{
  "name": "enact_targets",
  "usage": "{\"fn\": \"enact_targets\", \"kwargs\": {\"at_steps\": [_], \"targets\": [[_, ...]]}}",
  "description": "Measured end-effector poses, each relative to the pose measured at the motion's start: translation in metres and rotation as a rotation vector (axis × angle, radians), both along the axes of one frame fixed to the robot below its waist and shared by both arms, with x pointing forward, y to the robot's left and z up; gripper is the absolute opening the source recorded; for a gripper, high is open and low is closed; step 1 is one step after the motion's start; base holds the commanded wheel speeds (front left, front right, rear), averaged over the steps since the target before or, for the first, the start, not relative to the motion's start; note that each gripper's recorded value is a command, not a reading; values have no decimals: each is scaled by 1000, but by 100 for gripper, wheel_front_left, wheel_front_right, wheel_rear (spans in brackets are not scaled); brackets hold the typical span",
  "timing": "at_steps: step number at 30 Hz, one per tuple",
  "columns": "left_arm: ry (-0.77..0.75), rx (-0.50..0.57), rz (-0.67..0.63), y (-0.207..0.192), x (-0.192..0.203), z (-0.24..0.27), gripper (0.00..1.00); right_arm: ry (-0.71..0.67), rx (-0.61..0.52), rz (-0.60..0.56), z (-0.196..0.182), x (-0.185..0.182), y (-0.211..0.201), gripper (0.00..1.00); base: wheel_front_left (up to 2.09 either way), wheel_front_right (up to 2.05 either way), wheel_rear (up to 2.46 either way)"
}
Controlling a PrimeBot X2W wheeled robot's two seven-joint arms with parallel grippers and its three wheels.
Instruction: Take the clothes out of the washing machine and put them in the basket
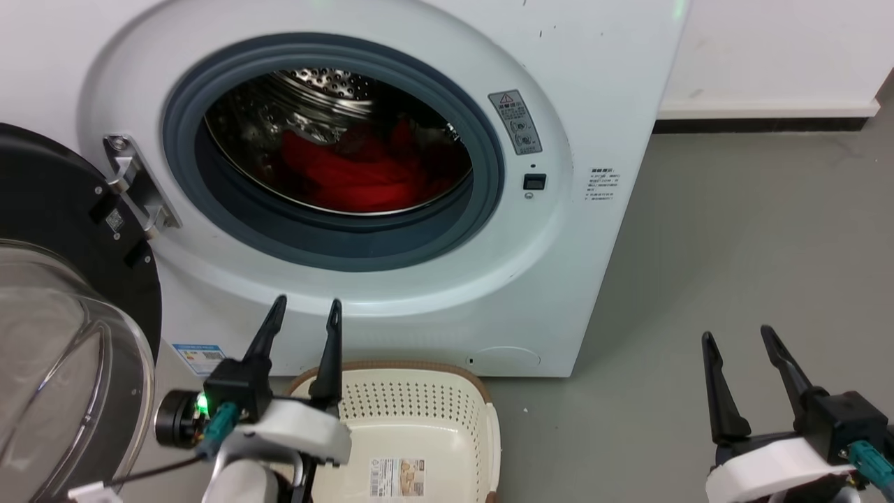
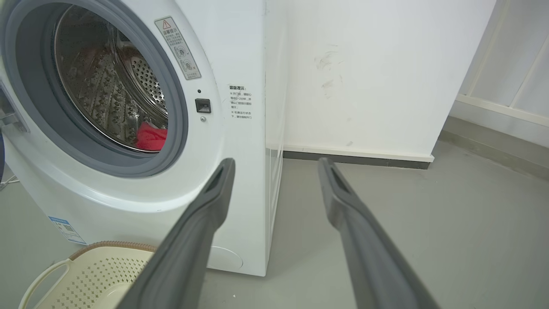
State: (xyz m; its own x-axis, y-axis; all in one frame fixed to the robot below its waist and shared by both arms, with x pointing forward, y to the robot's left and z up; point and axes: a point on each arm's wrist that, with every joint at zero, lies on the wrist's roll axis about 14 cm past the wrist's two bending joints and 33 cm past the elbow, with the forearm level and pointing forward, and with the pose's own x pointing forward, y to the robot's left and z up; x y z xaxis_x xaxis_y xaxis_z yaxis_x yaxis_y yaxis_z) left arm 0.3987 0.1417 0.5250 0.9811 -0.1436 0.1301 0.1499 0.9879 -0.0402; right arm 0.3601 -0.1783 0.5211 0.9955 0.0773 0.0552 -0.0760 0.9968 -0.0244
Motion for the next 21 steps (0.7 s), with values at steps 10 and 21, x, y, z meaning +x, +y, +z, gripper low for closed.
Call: {"fn": "enact_targets", "kwargs": {"at_steps": [10,21], "targets": [[4,10,-35,-11,77,7,100,0,4,-21,-2,24,-7,100,0,0,0],[159,86,-50,-8,187,-31,100,67,37,-102,-41,45,-34,100,0,0,0]]}}
